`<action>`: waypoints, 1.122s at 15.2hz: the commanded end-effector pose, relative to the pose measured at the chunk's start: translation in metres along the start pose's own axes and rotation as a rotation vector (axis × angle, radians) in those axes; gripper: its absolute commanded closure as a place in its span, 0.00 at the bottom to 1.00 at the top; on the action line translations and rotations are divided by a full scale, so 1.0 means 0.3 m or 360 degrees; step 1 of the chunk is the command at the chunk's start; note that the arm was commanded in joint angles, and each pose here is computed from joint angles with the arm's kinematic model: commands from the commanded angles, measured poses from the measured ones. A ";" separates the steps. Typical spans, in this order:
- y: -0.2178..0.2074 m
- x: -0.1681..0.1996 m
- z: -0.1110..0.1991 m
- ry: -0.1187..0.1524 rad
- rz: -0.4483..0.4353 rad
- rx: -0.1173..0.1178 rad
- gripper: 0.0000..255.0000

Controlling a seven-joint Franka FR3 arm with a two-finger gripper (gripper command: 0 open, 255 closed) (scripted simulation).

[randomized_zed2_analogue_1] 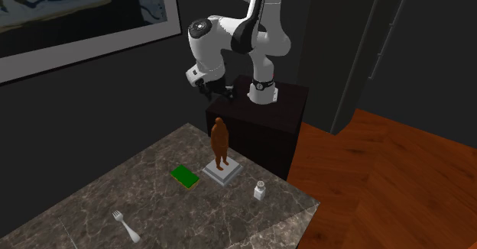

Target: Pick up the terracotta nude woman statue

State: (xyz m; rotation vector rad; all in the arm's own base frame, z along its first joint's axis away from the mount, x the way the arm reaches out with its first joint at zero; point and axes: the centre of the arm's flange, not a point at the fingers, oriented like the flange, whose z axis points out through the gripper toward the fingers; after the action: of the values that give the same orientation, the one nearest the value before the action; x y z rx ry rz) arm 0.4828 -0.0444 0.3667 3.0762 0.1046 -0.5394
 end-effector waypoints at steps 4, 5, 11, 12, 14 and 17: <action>0.015 0.198 0.144 -0.0080 0.0003 0.0009 0.00; 0.019 0.236 0.173 -0.0096 0.0004 0.0011 0.00; 0.035 0.397 0.313 -0.0162 0.0006 0.0019 0.00; 0.035 0.403 0.329 -0.0162 0.0006 0.0019 0.00; 0.035 0.415 0.362 -0.0162 0.0006 0.0019 0.00; 0.035 0.437 0.422 -0.0162 0.0006 0.0019 0.00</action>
State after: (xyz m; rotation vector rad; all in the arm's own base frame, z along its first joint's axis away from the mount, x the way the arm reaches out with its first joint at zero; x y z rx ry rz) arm 0.5631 -0.0501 0.2097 3.0522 0.0937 -0.6978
